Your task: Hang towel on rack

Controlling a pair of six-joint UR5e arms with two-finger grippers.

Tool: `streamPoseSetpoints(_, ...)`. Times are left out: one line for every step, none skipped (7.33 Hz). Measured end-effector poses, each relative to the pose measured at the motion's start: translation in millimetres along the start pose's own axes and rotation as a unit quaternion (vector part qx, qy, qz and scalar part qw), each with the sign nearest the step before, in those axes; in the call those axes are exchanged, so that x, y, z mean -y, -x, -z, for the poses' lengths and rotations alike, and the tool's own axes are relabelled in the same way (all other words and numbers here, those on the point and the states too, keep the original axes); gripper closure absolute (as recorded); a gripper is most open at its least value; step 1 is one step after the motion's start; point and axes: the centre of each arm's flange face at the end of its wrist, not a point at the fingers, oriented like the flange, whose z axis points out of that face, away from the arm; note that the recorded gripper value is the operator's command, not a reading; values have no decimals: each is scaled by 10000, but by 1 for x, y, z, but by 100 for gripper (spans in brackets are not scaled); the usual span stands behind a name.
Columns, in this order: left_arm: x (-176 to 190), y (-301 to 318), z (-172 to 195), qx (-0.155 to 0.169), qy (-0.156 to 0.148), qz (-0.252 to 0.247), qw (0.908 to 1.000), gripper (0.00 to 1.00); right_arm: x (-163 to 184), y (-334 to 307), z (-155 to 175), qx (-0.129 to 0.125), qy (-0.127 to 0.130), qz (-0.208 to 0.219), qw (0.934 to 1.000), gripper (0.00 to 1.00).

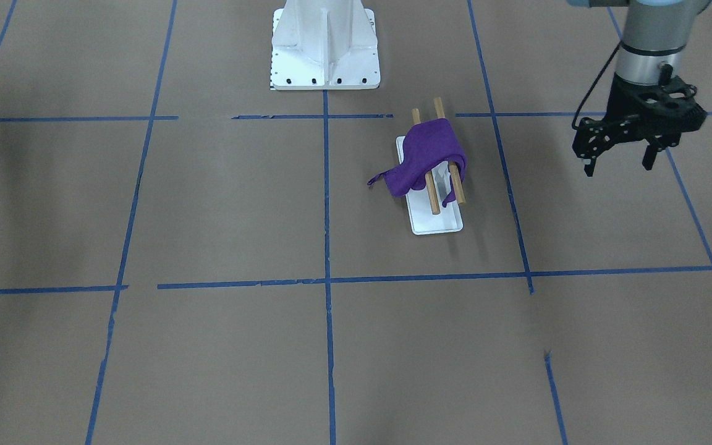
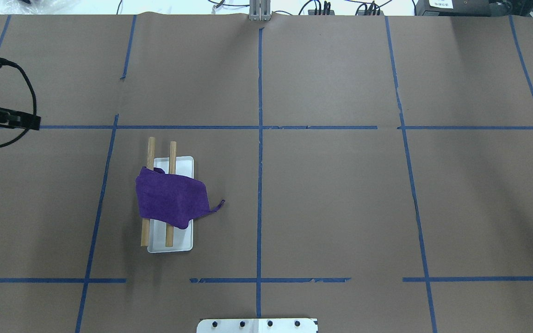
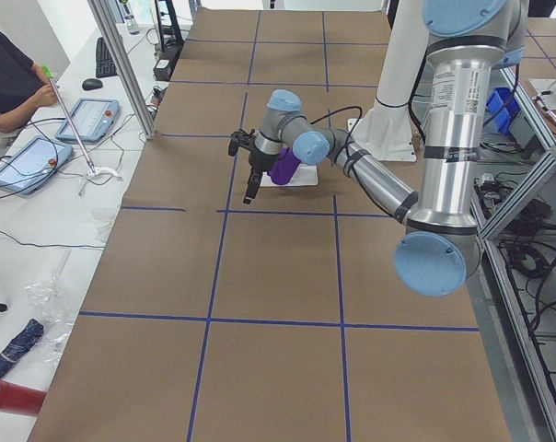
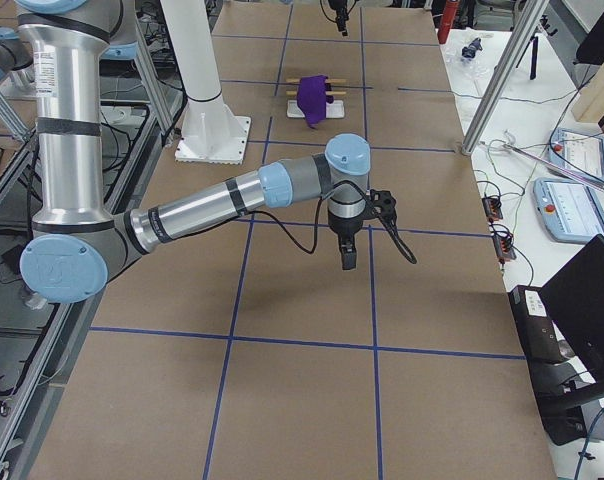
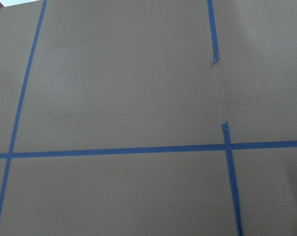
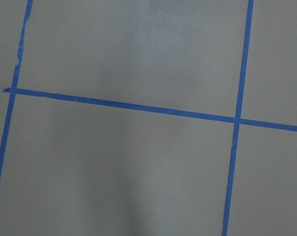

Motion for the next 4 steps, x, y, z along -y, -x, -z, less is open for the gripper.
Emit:
streamPoseSetpoints(16,56,-7,-177,303,-355,9988,0,-3,-3,-1,20,27,-45,10000,0)
streamPoseSetpoints(26,110,-16,-366,536,-593,9961,0,-8,-9,-2,53,55,-108,9999,0)
streamPoseSetpoints(29,161,-24,-444,667,-697,9943,0,-14,-17,-3,104,87,-194,9997,0)
streamPoseSetpoints(28,205,-31,-476,756,-691,9936,0,-22,-26,-4,193,122,-296,9993,0)
